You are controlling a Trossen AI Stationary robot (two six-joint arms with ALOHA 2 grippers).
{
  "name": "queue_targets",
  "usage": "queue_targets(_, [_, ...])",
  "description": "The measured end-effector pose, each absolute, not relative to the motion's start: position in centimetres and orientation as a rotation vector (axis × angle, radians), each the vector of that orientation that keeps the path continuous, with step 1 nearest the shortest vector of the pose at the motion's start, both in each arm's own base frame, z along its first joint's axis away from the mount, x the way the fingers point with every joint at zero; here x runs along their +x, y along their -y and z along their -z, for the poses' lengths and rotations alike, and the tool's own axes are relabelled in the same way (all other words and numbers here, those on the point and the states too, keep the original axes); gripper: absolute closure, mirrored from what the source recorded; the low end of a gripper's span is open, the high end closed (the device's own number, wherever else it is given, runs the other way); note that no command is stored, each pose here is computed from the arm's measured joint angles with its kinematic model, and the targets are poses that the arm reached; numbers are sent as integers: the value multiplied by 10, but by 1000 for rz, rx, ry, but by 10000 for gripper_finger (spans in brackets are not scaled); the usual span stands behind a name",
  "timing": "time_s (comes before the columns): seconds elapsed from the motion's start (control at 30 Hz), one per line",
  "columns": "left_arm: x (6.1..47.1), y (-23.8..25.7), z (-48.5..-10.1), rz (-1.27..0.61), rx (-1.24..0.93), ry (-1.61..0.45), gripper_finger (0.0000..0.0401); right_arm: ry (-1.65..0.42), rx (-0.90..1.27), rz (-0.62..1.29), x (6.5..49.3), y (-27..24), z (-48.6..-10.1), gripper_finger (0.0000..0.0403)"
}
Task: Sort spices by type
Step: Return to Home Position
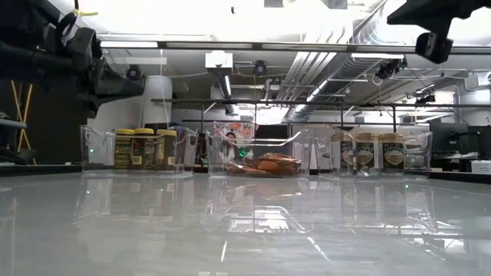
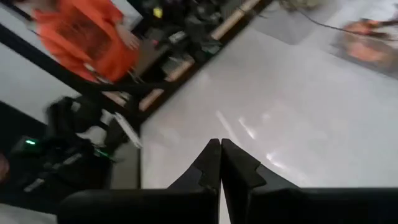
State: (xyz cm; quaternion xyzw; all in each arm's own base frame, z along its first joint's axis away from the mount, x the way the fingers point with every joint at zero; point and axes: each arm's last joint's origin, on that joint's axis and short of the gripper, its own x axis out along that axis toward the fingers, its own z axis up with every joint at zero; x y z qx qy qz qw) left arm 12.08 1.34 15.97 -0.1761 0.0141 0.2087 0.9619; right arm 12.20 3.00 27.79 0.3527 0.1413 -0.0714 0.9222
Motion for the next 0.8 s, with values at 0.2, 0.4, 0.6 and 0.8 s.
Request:
queue_targets(0.2, [121,-13,-159,-424,-356,-31,400,-102,694,4,132,-34,-237,403])
queue_targets(0.4, [121,-13,-159,-424,-356,-32,400,12,585,7,129,-27,-206,403])
queue_targets(0.6, [121,-13,-160,-424,-356,-30,400,70,536,-13,126,-20,-188,403])
queue_targets(0.8, [121,-13,-160,-423,-356,-28,400,-19,465,-43,126,-17,-177,403])
